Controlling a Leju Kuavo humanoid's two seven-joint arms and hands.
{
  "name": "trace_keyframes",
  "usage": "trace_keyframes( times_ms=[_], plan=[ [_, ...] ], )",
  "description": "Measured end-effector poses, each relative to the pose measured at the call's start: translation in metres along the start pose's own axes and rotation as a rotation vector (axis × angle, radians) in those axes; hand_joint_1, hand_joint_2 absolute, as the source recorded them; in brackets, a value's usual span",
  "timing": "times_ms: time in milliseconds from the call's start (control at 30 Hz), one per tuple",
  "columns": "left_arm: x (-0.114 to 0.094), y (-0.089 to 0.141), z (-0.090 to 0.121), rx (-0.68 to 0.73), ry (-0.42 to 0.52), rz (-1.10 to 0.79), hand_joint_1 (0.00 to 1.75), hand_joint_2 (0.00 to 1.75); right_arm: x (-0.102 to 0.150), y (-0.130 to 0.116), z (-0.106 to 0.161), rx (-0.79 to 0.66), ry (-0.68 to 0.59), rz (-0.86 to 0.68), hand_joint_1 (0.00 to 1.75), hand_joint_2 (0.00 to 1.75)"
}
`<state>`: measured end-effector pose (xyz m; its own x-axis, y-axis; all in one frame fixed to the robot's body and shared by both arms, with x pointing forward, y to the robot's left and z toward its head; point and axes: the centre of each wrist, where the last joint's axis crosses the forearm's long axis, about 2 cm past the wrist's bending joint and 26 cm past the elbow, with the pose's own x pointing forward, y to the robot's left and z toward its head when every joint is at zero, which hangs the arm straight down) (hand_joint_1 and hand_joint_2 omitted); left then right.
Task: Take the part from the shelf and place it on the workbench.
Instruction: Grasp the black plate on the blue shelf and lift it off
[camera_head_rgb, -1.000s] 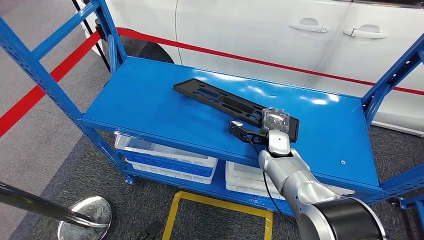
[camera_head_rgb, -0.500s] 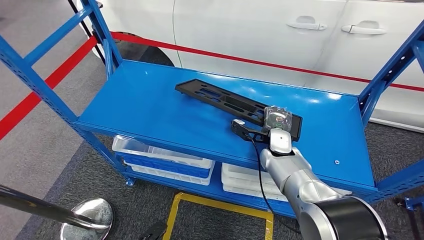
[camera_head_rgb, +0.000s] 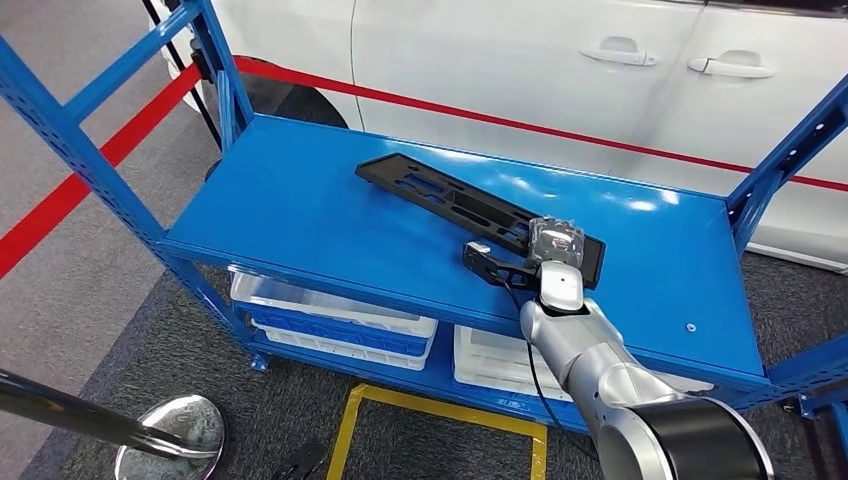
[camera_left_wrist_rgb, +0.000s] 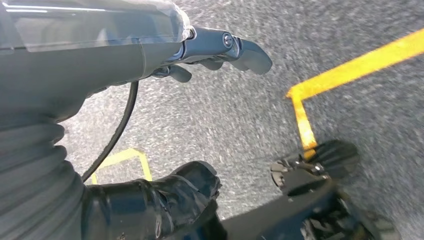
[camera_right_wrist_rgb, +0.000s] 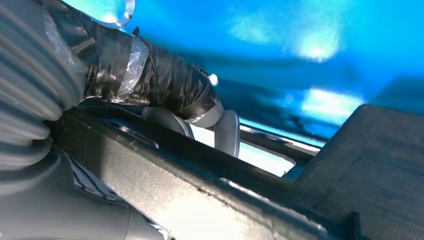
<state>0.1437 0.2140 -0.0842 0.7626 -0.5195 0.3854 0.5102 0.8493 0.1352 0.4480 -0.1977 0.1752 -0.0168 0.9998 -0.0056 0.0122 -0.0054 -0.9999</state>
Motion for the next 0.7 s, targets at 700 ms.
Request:
trace_keyframes(
  times_ms=[700],
  plan=[
    [-0.011, 0.011, 0.000, 0.037, 0.016, -0.043, 0.00, 1.75, -0.009, -0.009, -0.006, -0.049, 0.032, -0.046, 1.75, 1.75]
  ],
)
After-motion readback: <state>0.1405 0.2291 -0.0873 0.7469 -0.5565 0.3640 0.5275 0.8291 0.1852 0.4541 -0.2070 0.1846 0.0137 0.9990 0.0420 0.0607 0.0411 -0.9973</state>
